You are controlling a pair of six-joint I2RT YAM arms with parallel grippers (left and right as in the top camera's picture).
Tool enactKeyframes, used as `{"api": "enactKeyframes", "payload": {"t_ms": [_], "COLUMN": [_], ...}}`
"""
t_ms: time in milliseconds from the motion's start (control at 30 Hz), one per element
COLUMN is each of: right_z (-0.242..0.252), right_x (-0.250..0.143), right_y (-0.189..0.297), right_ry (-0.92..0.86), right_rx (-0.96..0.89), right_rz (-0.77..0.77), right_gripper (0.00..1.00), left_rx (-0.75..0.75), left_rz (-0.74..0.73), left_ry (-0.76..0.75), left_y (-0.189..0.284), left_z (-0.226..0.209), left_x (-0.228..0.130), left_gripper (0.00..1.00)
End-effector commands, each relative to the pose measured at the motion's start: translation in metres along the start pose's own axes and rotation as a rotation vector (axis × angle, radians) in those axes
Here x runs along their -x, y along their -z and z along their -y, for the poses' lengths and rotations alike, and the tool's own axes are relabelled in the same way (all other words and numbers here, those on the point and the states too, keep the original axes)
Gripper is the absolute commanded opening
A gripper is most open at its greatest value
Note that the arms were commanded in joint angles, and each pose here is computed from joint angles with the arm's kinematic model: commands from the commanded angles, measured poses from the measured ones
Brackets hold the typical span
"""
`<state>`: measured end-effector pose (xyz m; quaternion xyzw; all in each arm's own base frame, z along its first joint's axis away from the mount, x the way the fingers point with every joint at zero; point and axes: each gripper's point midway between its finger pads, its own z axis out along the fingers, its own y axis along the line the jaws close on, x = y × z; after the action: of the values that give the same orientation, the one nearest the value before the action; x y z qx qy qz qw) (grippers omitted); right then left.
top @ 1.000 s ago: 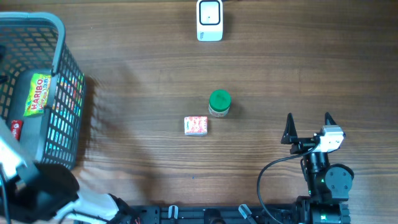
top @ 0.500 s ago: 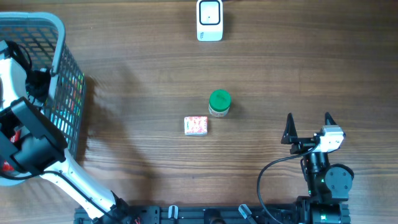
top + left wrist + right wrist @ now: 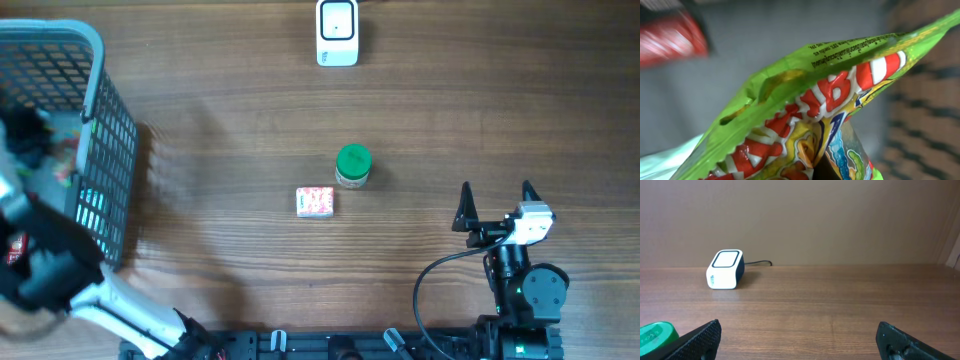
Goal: Scan the item barcode
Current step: 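Grasp the HARIBO bag and place it left of the jar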
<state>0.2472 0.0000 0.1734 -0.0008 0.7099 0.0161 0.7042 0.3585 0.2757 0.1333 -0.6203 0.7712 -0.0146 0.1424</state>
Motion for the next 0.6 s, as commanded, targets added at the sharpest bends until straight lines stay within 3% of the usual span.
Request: {"api": "enactKeyframes", "payload": {"t_ms": [0, 133, 167, 233, 300, 367, 433, 567], "right_z": [-0.001, -0.001, -0.001, -0.001, -0.001, -0.001, -0.001, -0.001], "right_x": [0.002, 0.002, 0.002, 0.002, 0.002, 0.002, 0.002, 0.002], "right_y": [0.000, 0.000, 0.000, 0.000, 0.000, 0.000, 0.000, 0.000], "right_ry": [-0.006, -0.006, -0.006, -0.006, -0.006, -0.005, -0.005, -0.006], "right_rx": [0.006, 0.006, 0.006, 0.006, 0.006, 0.006, 0.006, 0.006], "right_rz": [0.008, 0.008, 0.008, 0.008, 0.008, 0.008, 0.008, 0.008], "right_gripper": [1.00, 1.00, 1.00, 1.00, 1.00, 1.00, 1.00, 1.00], "left_rx": [-0.293, -0.641, -0.726, -0.796, -0.746, -0.555, -0.427, -0.337], "left_rz": [0.278, 0.285, 0.301, 0.254, 0.160, 0.141, 0.114, 0.012], "left_ry": [-0.005, -0.171, -0.332, -0.655, -0.884, -0.987, -1.063, -1.168], "left_y": [0.166, 0.276, 0.303, 0.312, 0.284, 0.228, 0.177, 0.063], "left_z": [0.017, 0.054, 0.075, 0.106, 0.118, 0.114, 0.106, 0.078], "left_x": [0.021, -0.055, -0.096, -0.169, -0.234, -0.272, -0.305, -0.370], "left_gripper": [0.04, 0.04, 0.04, 0.04, 0.04, 0.04, 0.04, 0.04]}}
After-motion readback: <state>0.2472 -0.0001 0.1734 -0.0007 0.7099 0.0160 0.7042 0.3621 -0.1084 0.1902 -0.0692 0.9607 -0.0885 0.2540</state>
